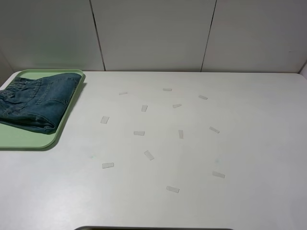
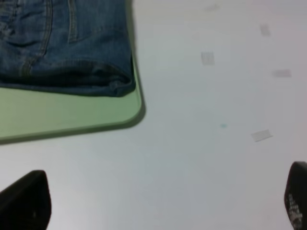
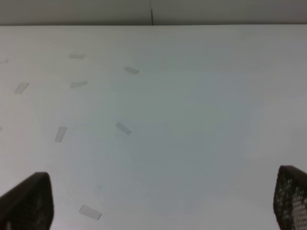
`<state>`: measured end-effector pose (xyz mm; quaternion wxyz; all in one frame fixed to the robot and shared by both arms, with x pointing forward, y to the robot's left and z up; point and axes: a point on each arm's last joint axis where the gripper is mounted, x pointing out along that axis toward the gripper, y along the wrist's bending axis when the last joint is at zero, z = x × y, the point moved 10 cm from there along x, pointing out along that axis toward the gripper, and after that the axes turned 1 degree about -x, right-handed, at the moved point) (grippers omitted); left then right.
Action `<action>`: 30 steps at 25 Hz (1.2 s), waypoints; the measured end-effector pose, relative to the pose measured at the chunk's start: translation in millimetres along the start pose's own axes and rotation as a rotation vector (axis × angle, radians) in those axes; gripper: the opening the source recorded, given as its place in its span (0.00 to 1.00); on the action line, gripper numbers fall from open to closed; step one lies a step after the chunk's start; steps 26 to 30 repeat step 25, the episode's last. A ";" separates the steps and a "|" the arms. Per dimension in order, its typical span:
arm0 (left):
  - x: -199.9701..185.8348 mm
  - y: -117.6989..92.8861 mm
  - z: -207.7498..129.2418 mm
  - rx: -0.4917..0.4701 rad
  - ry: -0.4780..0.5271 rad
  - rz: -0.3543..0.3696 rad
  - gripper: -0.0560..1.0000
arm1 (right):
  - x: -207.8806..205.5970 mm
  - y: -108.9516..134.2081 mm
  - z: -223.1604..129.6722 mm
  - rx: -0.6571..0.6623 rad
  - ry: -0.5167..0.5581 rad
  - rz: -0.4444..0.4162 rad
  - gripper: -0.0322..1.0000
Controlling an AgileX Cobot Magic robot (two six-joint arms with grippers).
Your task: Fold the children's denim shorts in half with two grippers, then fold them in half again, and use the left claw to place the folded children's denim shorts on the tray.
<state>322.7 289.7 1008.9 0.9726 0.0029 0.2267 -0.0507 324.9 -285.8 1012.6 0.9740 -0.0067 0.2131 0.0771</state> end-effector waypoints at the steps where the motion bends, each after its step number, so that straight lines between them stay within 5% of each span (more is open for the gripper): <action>1: 2.0 0.5 -2.6 0.001 0.009 0.002 0.98 | 0.0 0.0 0.0 0.000 0.000 0.000 0.70; 30: 4.3 3.1 -7.2 0.006 0.027 0.015 0.98 | 0.0 0.0 0.0 0.000 0.000 0.000 0.70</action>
